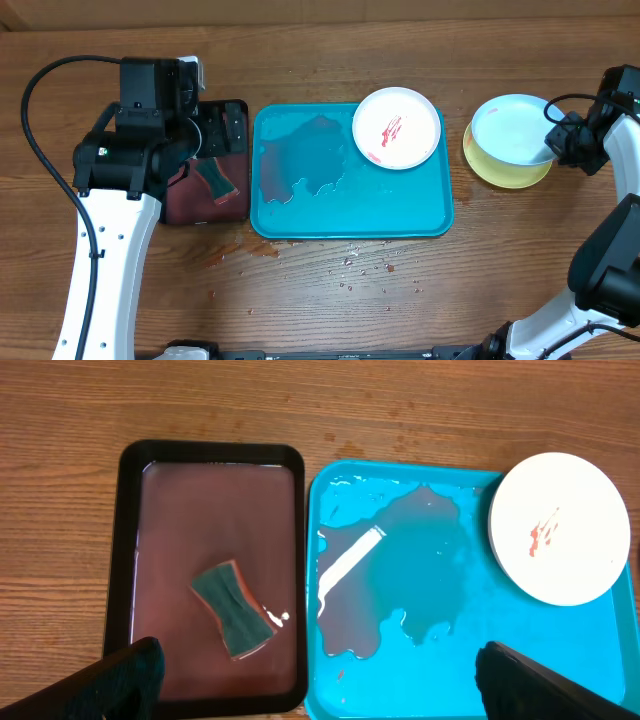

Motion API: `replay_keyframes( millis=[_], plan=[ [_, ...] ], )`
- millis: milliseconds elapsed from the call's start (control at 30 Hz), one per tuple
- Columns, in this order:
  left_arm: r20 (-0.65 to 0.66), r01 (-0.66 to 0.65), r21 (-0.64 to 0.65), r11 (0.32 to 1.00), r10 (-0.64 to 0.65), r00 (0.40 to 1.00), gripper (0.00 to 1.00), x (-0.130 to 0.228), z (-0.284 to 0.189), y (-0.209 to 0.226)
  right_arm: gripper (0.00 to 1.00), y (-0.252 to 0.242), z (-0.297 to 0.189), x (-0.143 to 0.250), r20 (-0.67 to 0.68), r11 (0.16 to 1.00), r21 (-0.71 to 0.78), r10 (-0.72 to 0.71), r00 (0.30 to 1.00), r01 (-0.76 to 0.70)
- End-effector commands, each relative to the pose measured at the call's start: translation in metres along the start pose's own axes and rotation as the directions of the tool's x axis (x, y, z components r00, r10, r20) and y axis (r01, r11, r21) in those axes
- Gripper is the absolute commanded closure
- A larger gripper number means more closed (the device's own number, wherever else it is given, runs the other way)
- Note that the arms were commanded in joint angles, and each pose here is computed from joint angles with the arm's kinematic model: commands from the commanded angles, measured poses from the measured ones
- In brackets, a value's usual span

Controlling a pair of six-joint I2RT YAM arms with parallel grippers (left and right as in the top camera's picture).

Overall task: Clean dirty plates on tray and stack at the side
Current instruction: 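Carry the light-blue plate right and lay it on the yellow plate, then grip the white plate's rim with the right gripper and drag it to tray center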

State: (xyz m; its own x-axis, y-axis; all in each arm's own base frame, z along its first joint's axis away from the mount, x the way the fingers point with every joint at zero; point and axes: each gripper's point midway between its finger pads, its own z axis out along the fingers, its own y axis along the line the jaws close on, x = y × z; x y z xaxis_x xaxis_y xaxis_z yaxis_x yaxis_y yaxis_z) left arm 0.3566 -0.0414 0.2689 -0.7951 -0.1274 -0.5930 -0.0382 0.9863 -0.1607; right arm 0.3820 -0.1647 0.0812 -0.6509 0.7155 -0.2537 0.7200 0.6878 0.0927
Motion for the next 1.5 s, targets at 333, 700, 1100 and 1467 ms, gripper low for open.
replay_keyframes(
  millis=[333, 700, 1100, 1467],
  plan=[
    [-0.011, -0.029, -0.003, 1.0, 0.029, 1.0, 0.0, 0.003, 0.001, -0.001, 0.46, 0.01, -0.032, -0.004, 0.02, 0.999, -0.049, -0.008, 1.0, 0.009],
    [-0.009, -0.028, -0.004, 1.0, 0.028, 1.0, 0.0, 0.002, 0.001, -0.001, 0.45, 0.126, -0.065, 0.058, 0.025, 0.927, -0.272, -0.263, 0.965, 0.259],
    [-0.015, -0.028, -0.005, 1.0, 0.028, 0.999, 0.0, 0.004, 0.001, -0.001, 0.03, 0.206, -0.041, 0.159, -0.081, 0.917, -0.284, -0.314, 0.946, 0.281],
    [-0.034, -0.028, -0.008, 1.0, 0.028, 0.999, 0.0, 0.009, 0.001, 0.0, 0.01, 0.193, 0.004, 0.189, -0.177, 0.984, -0.094, -0.165, 0.97, 0.15]
  ],
)
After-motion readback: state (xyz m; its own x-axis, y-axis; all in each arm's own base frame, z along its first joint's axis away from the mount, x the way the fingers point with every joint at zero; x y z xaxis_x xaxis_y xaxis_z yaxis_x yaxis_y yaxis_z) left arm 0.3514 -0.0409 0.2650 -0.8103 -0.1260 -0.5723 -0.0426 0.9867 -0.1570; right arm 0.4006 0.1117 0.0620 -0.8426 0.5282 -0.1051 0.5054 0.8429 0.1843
